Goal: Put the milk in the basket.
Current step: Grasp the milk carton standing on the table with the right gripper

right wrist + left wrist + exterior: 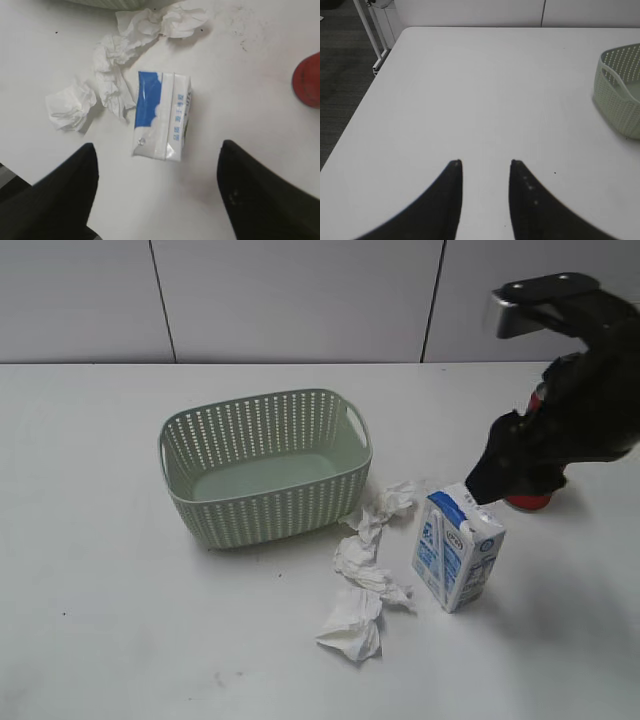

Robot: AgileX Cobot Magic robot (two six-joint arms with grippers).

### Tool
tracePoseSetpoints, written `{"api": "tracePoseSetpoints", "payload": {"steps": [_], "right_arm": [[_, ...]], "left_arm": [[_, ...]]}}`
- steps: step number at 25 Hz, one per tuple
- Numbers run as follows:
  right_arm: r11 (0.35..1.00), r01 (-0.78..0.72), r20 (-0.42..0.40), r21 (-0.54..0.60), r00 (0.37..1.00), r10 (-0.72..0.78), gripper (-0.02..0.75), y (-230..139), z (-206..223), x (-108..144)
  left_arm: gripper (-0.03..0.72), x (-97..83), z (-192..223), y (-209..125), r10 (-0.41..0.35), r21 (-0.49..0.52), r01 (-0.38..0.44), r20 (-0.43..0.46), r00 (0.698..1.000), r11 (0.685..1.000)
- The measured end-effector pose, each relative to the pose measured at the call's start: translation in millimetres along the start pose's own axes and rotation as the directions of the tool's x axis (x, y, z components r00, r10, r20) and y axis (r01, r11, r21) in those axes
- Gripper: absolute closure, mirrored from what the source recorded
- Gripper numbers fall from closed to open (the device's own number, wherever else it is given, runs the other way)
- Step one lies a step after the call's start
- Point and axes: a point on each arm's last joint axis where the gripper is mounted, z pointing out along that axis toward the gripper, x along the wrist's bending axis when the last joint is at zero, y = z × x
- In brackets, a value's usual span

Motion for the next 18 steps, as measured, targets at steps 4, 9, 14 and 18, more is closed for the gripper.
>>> {"api": "tracePoseSetpoints", "payload": {"steps": [4,9,14,18], "right_arm": [[0.998,0.01,-0.01,0.07,1.0,-0.009,0.164,7.1,32.8,1.0],[0.985,-0.006,-0.017,0.175,1.0,0.009,0.164,2.1,73.3,-6.1],[0.977,-0.017,-0.014,0.211,1.0,0.021,0.164,-1.1,96.0,-10.4],[0.98,-0.019,-0.007,0.198,1.0,0.021,0.164,0.1,100.2,-11.8]], "left_arm": [[0.447,0.0,0.0,0.0,0.0,0.0,0.0,0.0,1.0,1.0],[0.447,0.0,0.0,0.0,0.0,0.0,0.0,0.0,1.0,1.0],[0.447,0.0,0.0,0.0,0.0,0.0,0.0,0.0,1.0,1.0],[0.447,0.0,0.0,0.0,0.0,0.0,0.0,0.0,1.0,1.0]]}}
